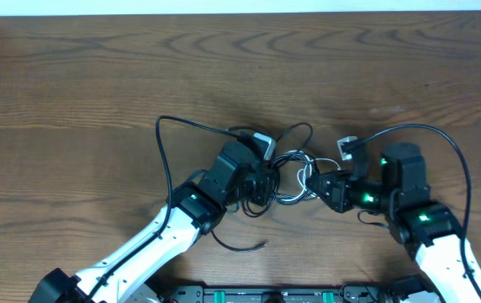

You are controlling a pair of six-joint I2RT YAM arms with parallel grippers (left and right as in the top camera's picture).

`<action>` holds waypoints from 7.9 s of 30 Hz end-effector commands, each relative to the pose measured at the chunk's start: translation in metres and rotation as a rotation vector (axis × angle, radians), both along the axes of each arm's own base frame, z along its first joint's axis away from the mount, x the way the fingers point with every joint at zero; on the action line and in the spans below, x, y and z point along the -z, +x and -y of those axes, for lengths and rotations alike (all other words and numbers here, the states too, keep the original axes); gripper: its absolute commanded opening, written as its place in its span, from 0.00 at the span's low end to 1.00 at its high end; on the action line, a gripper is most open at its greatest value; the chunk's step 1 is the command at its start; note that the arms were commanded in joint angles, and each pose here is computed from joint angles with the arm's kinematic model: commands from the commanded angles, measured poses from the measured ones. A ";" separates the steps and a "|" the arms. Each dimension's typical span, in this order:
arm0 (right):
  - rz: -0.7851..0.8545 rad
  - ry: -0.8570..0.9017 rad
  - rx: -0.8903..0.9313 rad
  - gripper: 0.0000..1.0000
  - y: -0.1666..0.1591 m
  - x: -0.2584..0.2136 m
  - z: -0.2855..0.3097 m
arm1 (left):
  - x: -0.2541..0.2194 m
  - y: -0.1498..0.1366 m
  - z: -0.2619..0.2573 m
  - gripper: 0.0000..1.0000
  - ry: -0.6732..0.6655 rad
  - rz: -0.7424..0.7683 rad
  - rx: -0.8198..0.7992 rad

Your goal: Untangle cables

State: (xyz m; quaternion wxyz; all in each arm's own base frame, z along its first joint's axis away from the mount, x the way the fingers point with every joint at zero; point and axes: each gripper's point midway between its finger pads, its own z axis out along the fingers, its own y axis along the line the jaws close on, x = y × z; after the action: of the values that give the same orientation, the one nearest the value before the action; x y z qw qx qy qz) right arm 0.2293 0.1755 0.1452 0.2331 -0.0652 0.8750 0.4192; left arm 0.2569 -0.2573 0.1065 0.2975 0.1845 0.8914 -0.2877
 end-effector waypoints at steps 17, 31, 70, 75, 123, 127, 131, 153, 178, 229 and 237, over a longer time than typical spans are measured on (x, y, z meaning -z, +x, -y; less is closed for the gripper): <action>-0.113 -0.130 0.135 0.17 0.025 0.047 0.011 | -0.005 -0.002 0.004 0.08 -0.003 0.022 0.025; -0.090 -0.150 0.136 0.01 0.030 0.051 0.001 | -0.005 -0.002 0.004 0.08 -0.005 0.020 0.028; 0.078 -0.207 0.169 0.26 0.051 0.034 0.019 | -0.006 -0.003 0.005 0.08 -0.025 -0.001 0.011; -0.010 -0.183 0.079 0.21 0.042 0.058 0.000 | -0.010 -0.005 0.011 0.08 -0.055 -0.002 0.039; -0.159 -0.177 0.256 0.23 0.054 0.080 0.010 | -0.033 0.009 0.012 0.08 -0.246 -0.087 -0.026; -0.140 -0.134 0.202 0.22 0.059 0.082 -0.001 | -0.033 0.009 0.012 0.08 -0.246 -0.087 -0.026; -0.138 -0.127 0.178 0.18 0.063 0.090 -0.006 | -0.033 0.010 0.012 0.08 -0.246 -0.086 -0.026; -0.081 -0.079 0.111 0.17 0.068 0.084 -0.018 | -0.045 0.000 0.024 0.08 -0.319 -0.108 0.050; 0.036 0.152 0.107 0.01 0.042 -0.011 0.050 | -0.030 0.009 0.011 0.08 -0.241 -0.096 -0.029; -0.129 0.063 0.040 0.17 0.071 0.090 0.003 | -0.049 -0.003 0.028 0.08 -0.404 -0.239 -0.022; -0.135 0.069 0.012 0.19 0.066 0.088 -0.012 | -0.049 -0.003 0.028 0.08 -0.403 -0.239 -0.022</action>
State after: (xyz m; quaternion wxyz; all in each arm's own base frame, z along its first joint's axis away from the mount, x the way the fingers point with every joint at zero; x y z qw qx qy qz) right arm 0.2994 0.1806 0.0571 0.1893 -0.0224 0.8758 0.4435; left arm 0.2538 -0.2845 0.1505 0.2254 0.0778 0.8510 -0.4679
